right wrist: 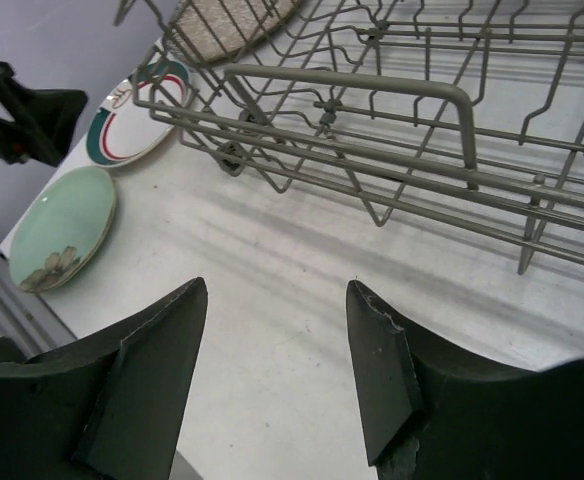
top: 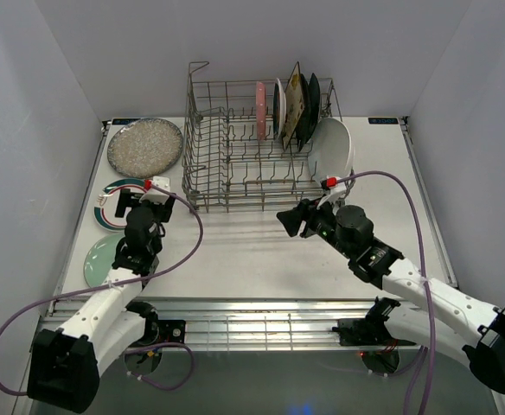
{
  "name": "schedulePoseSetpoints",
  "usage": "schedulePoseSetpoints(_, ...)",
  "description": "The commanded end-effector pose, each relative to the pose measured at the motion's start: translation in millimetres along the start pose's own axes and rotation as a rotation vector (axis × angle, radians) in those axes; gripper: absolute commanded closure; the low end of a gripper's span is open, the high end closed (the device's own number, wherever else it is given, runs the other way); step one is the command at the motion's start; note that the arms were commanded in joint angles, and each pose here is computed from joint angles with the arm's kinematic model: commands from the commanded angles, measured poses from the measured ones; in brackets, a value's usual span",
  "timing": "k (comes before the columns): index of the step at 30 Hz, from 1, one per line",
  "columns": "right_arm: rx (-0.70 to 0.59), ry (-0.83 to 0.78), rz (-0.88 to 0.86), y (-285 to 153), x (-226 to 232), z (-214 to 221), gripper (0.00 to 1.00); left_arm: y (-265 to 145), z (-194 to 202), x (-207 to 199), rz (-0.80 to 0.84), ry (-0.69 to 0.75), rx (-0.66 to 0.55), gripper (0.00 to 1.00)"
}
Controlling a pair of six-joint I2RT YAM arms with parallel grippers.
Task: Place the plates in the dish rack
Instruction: Pick up the plate from the corner of the board.
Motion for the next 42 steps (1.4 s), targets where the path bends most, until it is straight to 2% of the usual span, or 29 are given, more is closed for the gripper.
schedulePoseSetpoints(1,-0.039,0.018,-0.104,-10.9,19.3,-7.8,0.36,7.0,3.6,11.0,-0.087,0.024,0.017,0.02)
schedulePoseSetpoints(9,0.006,0.008,-0.107,-29.1,15.8,5.1,0.35,27.3,25.7,19.9,-0.151,0.131,0.063,0.02)
schedulePoseSetpoints(18,-0.036,0.026,-0.097,-56.5,3.6,13.8,0.33,58.1,50.2,5.2,-0.112,0.163,0.175,0.02)
schedulePoseSetpoints(26,-0.05,0.029,-0.079,-66.6,-1.4,14.7,0.31,53.8,56.0,-2.2,-0.041,0.205,0.144,0.02)
schedulePoseSetpoints(42,-0.036,0.032,-0.079,-63.2,-2.4,19.3,0.27,53.3,95.5,-27.3,0.069,0.292,0.251,0.02)
Point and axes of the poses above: each gripper's point midway between its finger pads, its own y axis out along the fingers, its own x axis along the line the jaws close on, z = x × y, the point moved 5 cm from there along -y, back along the fingers, and after that the axes turned 6 degrees about y, right-handed, at the moved point
